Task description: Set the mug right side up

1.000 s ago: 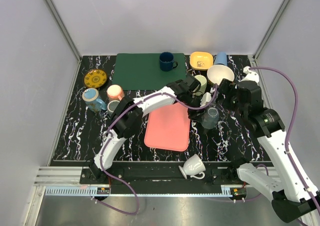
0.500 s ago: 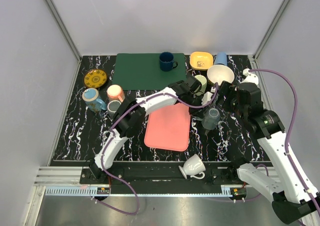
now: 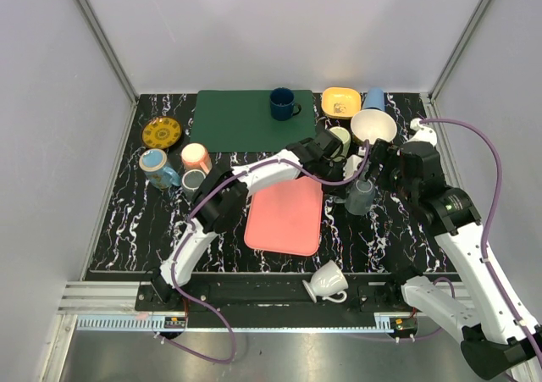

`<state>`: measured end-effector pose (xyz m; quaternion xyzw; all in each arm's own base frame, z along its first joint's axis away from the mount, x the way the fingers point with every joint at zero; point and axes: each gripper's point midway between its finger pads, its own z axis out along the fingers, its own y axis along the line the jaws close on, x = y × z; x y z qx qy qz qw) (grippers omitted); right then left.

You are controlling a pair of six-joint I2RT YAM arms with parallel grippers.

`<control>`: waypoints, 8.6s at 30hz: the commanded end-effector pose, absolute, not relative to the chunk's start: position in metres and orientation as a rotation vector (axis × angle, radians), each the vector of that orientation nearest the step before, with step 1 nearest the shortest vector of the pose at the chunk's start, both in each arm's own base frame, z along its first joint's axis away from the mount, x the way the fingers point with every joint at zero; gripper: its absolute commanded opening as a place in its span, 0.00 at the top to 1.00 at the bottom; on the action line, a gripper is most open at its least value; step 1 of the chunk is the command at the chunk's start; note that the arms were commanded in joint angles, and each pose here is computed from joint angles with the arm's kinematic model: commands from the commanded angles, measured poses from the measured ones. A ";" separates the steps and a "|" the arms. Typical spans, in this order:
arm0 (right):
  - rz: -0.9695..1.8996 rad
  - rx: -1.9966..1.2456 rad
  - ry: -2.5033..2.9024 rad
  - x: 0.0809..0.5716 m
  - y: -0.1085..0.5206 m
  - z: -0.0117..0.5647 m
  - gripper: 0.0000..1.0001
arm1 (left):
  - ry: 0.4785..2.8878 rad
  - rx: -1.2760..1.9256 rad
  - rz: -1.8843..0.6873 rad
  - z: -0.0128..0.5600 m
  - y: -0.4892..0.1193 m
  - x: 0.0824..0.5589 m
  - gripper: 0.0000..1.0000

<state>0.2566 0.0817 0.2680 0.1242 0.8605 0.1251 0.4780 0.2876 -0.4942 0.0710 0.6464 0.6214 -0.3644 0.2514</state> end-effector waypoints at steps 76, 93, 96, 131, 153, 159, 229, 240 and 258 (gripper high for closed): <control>1.596 -0.303 1.513 0.204 0.241 0.408 0.24 | 1.269 0.221 -1.832 0.439 -0.319 0.218 1.00; 1.525 -0.456 1.593 0.197 0.244 0.398 0.24 | 1.236 0.174 -1.812 0.460 -0.329 0.244 1.00; 1.523 -0.428 1.582 0.205 0.246 0.402 0.24 | 1.272 0.196 -1.836 0.448 -0.337 0.237 1.00; 1.601 -0.293 1.386 0.237 0.251 0.424 0.63 | 1.267 0.325 -2.020 0.424 -0.352 0.180 1.00; 1.407 -0.297 1.585 0.227 0.236 0.375 1.00 | 1.247 0.213 -2.074 0.381 -0.327 0.191 0.56; 1.226 -0.161 1.806 0.244 0.220 0.326 1.00 | 1.360 0.178 -1.984 0.344 -0.312 0.196 0.39; 0.202 0.674 2.255 0.427 0.105 0.173 0.40 | 2.093 -0.209 -0.771 0.183 -0.181 0.225 0.34; 0.254 0.628 2.330 0.457 0.127 0.136 0.32 | 2.098 -0.213 -0.753 0.179 -0.181 0.228 0.34; 0.112 0.537 2.424 0.478 0.154 0.093 0.36 | 2.137 -0.196 -0.776 0.169 -0.187 0.225 0.34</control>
